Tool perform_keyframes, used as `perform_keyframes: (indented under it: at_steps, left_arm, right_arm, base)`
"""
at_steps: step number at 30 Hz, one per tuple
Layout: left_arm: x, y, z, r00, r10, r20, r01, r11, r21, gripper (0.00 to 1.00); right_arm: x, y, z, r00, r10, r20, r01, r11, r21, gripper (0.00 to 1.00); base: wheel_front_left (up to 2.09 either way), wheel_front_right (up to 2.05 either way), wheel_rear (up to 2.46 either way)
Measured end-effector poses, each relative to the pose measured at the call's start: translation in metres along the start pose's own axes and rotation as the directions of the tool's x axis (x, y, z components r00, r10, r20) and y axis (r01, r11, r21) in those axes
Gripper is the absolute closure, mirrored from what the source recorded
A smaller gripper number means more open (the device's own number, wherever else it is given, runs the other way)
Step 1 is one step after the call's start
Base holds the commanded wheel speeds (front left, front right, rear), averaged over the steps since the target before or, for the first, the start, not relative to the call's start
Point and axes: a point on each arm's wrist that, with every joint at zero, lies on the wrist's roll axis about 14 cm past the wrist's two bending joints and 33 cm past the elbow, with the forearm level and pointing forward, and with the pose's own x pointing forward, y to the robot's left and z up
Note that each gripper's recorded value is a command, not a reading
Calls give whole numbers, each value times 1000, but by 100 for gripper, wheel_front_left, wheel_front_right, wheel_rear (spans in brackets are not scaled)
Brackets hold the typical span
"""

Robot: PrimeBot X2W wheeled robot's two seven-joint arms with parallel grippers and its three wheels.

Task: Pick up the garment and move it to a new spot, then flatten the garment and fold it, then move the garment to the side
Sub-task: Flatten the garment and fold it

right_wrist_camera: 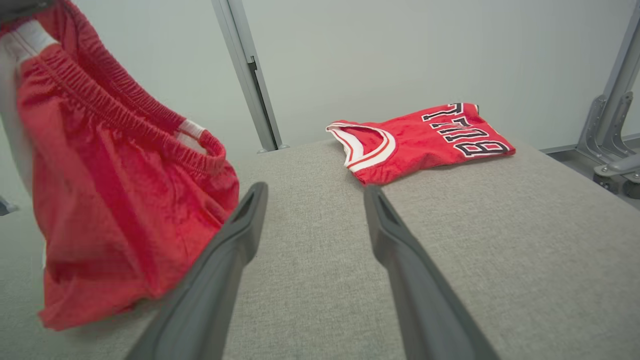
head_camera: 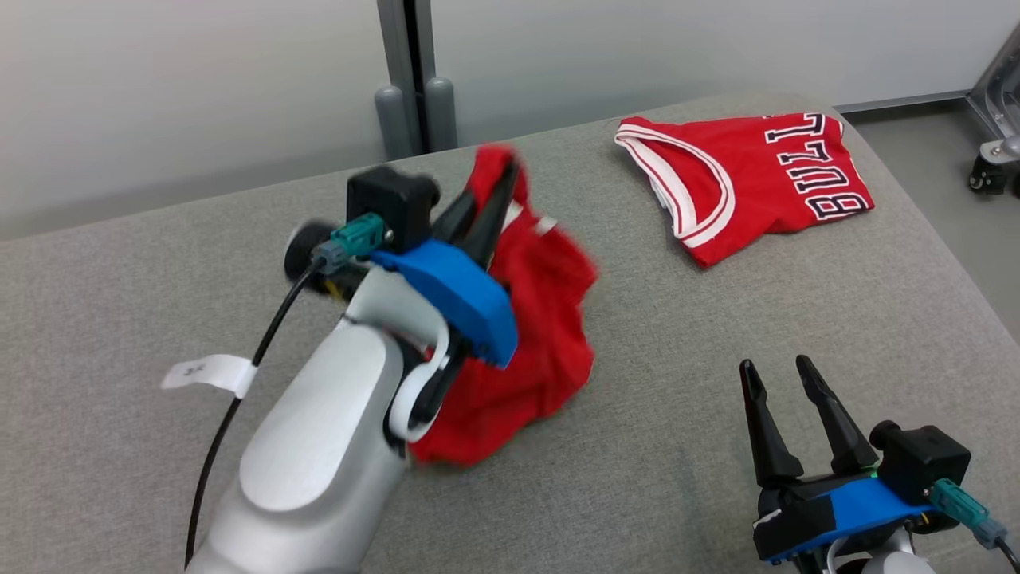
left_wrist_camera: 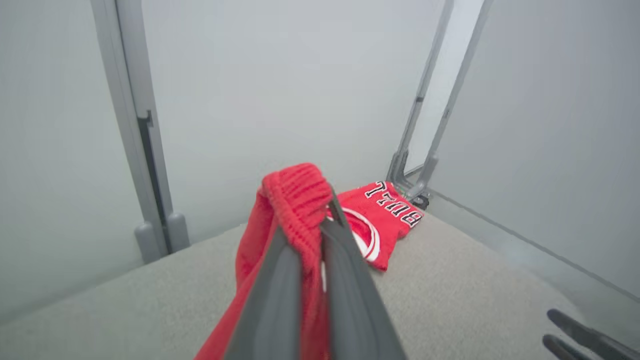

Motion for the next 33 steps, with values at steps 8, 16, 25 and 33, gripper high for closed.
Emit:
perform_keyframes:
  at_steps: [8, 16, 25, 33]
  left_arm:
    - [-10, -52, 110, 881, -201, 429, 186, 979, 77, 100]
    - [-24, 8, 24, 977, -17, 213, 32, 997, -68, 100]
    - [-123, 116, -123, 906, 330, -266, -351, 936, -35, 65]
    - [-148, 131, -143, 820, 410, -398, -482, 871, -94, 0]
  right_arm:
    - [4, 8, 0, 1000, 27, -1, -27, 1000, -1, 0]
    - [9, 16, -5, 999, 50, -12, -49, 999, 11, 0]
    - [19, 27, -13, 996, 81, -30, -80, 997, 16, 0]
    - [27, 37, -11, 994, 110, -25, -110, 994, 16, 0]
  base:
    - [0, 0, 0]
    - [0, 0, 0]
    - [0, 0, 0]
    - [0, 0, 0]
